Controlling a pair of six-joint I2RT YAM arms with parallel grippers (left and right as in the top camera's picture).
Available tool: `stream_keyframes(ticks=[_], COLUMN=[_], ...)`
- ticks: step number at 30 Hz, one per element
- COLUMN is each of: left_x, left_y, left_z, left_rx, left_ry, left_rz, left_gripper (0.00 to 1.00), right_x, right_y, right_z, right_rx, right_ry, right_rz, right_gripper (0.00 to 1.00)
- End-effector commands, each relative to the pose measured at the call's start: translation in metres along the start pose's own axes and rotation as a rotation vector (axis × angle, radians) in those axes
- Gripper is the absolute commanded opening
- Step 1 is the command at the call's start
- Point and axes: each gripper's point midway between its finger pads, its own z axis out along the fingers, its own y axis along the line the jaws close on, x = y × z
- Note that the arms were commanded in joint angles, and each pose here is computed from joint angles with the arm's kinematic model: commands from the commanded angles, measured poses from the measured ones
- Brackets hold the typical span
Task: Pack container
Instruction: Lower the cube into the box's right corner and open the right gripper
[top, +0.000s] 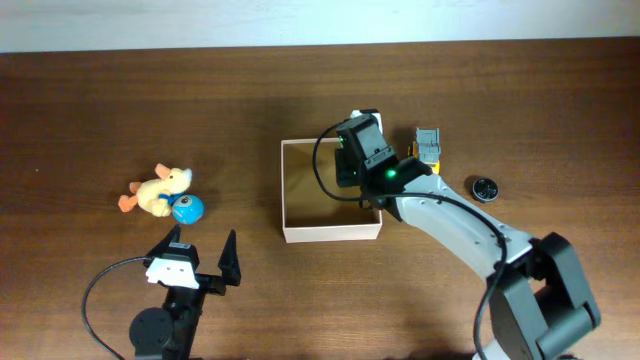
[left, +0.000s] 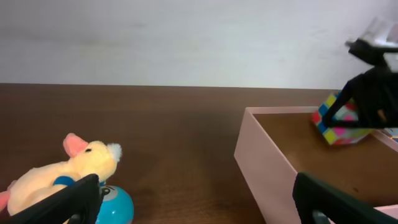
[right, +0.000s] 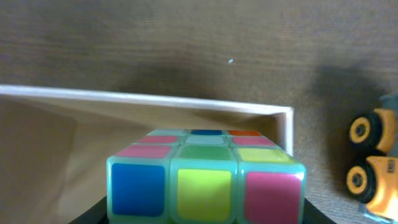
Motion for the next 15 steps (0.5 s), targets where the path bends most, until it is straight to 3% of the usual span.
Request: stream_keyframes(ticks=[1, 13, 15], left_x=[0.0007, 0.0007, 0.0007], left_y=[-0.0029, -0.0029, -0.0029], left_z=[-0.0001, -0.0001, -0.0001], left_rx=[0.016, 0.016, 0.016], left_ry=[-0.004, -0.004, -0.004], left_rz=[0.021, 0.021, 0.021], left_gripper=[0.99, 0.99, 0.99], right_x=[0.0003, -0.0004, -0.0003], right_y=[0.0029, 0.0032, 0.0032], right_z=[0.0046, 0.0048, 0.0049], right_rx=[0.011, 0.010, 0.010], right_ry=[-0.001, -0.004, -0.004], right_rz=[0.008, 0.020, 0.020], right_gripper=[0.53, 0.53, 0.58])
